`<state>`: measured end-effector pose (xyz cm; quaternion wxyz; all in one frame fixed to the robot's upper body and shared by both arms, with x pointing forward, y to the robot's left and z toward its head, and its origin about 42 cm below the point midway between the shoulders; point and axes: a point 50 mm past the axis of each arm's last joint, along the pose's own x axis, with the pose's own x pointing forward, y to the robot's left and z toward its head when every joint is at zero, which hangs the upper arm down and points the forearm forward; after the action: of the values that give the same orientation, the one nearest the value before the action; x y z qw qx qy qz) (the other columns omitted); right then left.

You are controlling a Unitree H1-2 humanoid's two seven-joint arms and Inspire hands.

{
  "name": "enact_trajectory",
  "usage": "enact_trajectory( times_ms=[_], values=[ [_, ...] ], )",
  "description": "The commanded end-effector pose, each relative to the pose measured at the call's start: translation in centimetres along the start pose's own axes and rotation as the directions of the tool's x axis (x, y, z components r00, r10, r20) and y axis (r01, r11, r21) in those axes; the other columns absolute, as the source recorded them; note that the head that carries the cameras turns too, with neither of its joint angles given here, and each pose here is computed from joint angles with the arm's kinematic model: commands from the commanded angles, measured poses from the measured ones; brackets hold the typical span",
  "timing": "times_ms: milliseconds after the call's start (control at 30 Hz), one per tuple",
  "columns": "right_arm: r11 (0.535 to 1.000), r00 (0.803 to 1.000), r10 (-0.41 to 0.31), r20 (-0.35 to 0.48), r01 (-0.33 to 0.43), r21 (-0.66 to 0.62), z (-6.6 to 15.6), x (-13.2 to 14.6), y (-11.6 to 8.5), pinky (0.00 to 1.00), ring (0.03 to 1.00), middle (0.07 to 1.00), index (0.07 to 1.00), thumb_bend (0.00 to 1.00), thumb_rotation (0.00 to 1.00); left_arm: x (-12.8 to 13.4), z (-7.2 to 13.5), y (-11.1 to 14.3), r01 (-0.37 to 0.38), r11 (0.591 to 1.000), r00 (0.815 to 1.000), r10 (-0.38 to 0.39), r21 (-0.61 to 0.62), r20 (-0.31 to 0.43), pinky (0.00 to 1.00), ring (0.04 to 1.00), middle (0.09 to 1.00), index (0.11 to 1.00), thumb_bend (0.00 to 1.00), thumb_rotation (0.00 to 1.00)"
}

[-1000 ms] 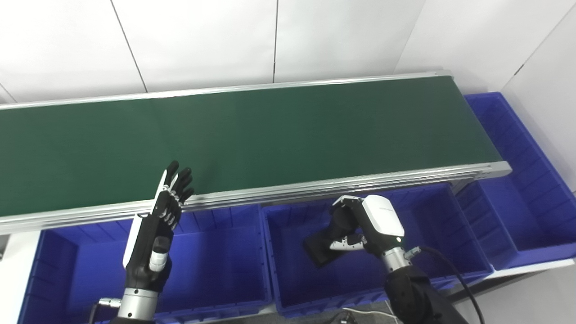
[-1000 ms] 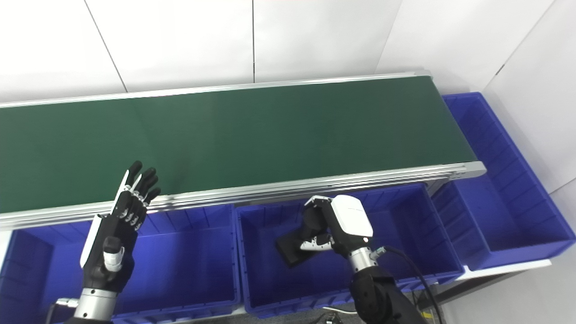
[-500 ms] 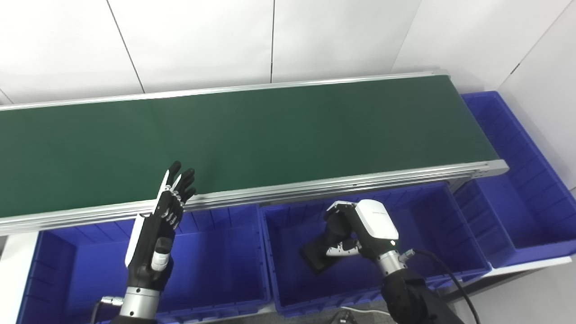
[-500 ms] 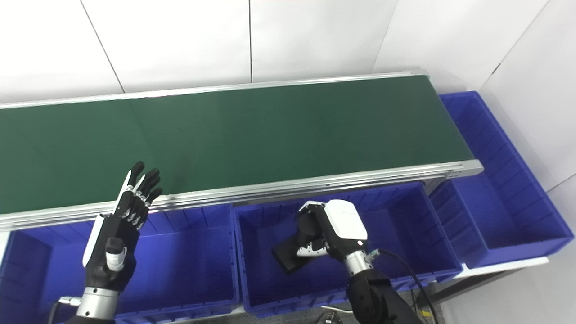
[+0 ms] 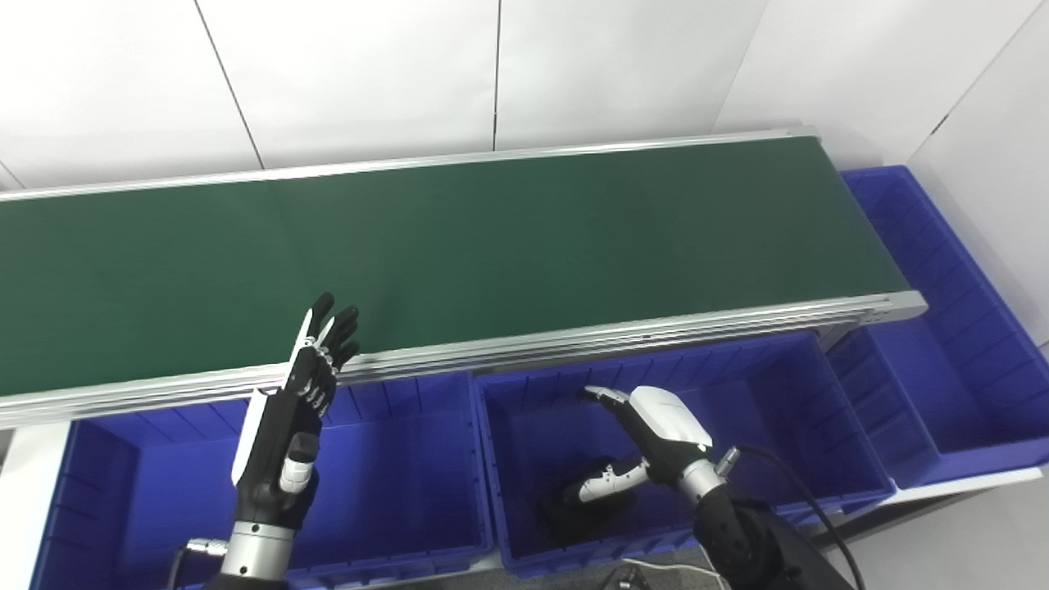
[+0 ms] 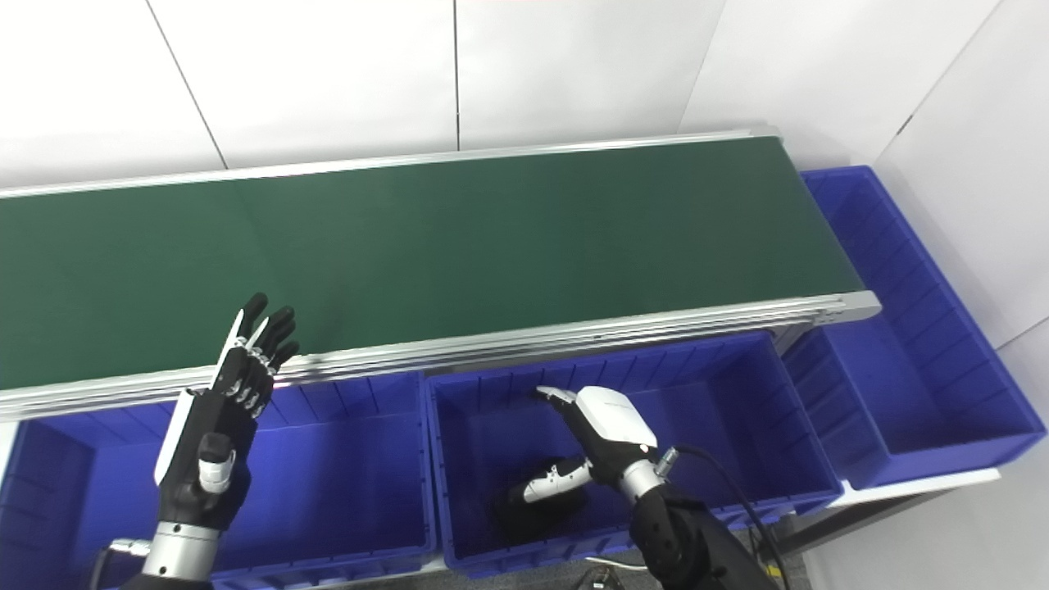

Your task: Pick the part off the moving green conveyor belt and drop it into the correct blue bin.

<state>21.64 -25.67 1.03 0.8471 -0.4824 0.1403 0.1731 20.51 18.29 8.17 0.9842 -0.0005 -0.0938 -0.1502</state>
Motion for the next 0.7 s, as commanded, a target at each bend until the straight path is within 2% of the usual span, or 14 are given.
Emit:
enact_trajectory(
  times_ms=[0, 267, 367, 467, 533, 667],
  values=[
    [0.999, 0.999, -0.035, 0.012, 0.036, -0.014, 0.3, 0.1, -1.3, 0.9, 0.913, 0.935, 0.902, 1.0, 0.52, 0.7, 1.2, 0.0, 0.0, 1.0, 0.997, -0.001, 0.015, 0.071, 0.92, 0.948, 0.938, 1.0, 0.98, 0.97],
    [0.999, 0.999, -0.04, 0.018, 0.041, -0.007, 0.2, 0.2, -1.3, 0.9, 0.909, 0.935, 0.903, 1.0, 0.56, 0.6, 1.1, 0.0, 0.001, 1.0, 0.998, -0.002, 0.016, 0.069, 0.92, 0.956, 0.939, 1.0, 0.98, 0.97],
    [0.999, 0.998, -0.051, 0.039, 0.05, 0.021, 0.2, 0.0, -1.5, 0.84, 0.896, 0.928, 0.901, 1.0, 0.56, 0.6, 1.2, -0.2, 0.004, 1.0, 0.998, -0.006, 0.018, 0.069, 0.93, 0.96, 0.943, 1.0, 0.97, 0.97],
    [0.995, 0.993, -0.075, 0.095, 0.068, 0.075, 0.9, -0.5, -2.3, 0.73, 0.867, 0.921, 0.898, 1.0, 0.6, 0.6, 1.3, -0.4, 0.001, 1.0, 0.998, -0.002, 0.017, 0.067, 0.92, 0.952, 0.939, 1.0, 0.98, 0.97],
    [0.992, 0.986, -0.079, 0.148, 0.063, 0.11, 1.8, -1.1, -3.3, 0.73, 0.875, 0.929, 0.902, 1.0, 0.66, 0.5, 1.3, -0.5, 0.001, 1.0, 0.997, -0.002, 0.016, 0.071, 0.91, 0.952, 0.937, 1.0, 0.98, 0.97],
    [0.982, 0.971, -0.082, 0.225, 0.04, 0.185, 3.7, -2.7, -5.1, 0.75, 0.899, 0.942, 0.909, 1.0, 0.71, 0.6, 1.4, -0.6, 0.0, 1.0, 0.997, -0.001, 0.01, 0.076, 0.92, 0.958, 0.942, 1.0, 0.97, 0.97]
  ],
)
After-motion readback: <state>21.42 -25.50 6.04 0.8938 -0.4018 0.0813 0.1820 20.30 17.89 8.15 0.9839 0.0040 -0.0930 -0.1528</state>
